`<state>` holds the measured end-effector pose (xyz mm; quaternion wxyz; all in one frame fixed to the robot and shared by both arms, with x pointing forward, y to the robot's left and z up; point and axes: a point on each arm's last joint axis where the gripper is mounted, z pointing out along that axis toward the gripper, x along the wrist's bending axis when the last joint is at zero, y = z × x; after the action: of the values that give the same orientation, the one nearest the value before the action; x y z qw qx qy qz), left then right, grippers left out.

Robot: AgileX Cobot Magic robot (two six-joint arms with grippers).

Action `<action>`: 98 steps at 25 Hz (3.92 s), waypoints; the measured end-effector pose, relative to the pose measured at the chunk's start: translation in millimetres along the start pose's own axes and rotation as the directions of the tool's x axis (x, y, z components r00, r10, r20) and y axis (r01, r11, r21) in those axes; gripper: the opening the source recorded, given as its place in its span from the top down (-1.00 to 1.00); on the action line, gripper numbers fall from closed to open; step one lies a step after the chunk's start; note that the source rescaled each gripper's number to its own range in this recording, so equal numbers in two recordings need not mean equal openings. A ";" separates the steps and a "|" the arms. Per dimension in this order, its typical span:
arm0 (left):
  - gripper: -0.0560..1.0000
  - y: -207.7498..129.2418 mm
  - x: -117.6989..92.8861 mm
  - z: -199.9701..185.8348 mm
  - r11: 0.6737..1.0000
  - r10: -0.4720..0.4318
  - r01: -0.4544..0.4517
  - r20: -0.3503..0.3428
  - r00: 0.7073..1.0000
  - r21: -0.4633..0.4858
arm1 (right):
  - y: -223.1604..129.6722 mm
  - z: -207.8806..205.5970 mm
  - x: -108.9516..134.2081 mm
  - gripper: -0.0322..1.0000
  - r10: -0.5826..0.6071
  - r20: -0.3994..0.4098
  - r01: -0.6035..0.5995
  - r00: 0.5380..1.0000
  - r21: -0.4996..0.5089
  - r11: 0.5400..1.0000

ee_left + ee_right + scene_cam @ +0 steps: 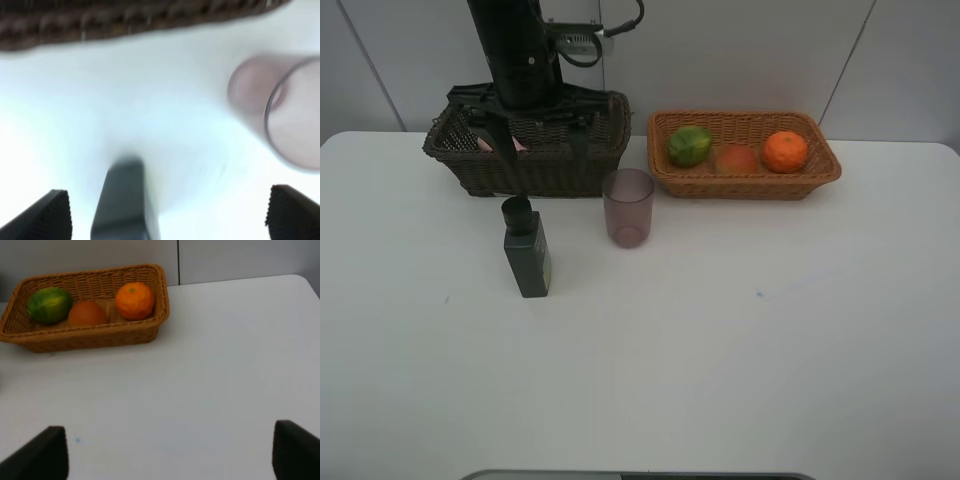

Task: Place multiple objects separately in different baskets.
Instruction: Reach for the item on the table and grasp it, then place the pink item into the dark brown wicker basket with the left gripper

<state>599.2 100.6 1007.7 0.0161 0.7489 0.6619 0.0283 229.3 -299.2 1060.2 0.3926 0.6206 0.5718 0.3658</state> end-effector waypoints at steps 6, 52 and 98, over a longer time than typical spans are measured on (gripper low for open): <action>-1.00 -19.4 -14.9 -11.0 0.999 0.019 -0.023 -0.095 0.995 -0.043 | 0.0 0.0 0.0 -0.44 0.000 0.000 0.000 1.000 0.000 1.000; -1.00 -61.0 14.3 69.9 0.990 -0.141 0.141 0.001 0.990 -0.019 | 0.0 0.0 0.0 -0.44 0.000 0.000 0.000 1.000 0.000 1.000; -0.02 -53.2 13.4 49.3 0.972 -0.214 0.219 0.064 0.975 -0.081 | 0.0 0.0 0.0 -0.44 0.000 0.000 0.000 1.000 0.000 1.000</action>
<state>551.3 121.1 955.5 0.0702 0.6713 0.7370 0.0350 229.3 -299.2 1060.2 0.3926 0.6206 0.5718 0.3658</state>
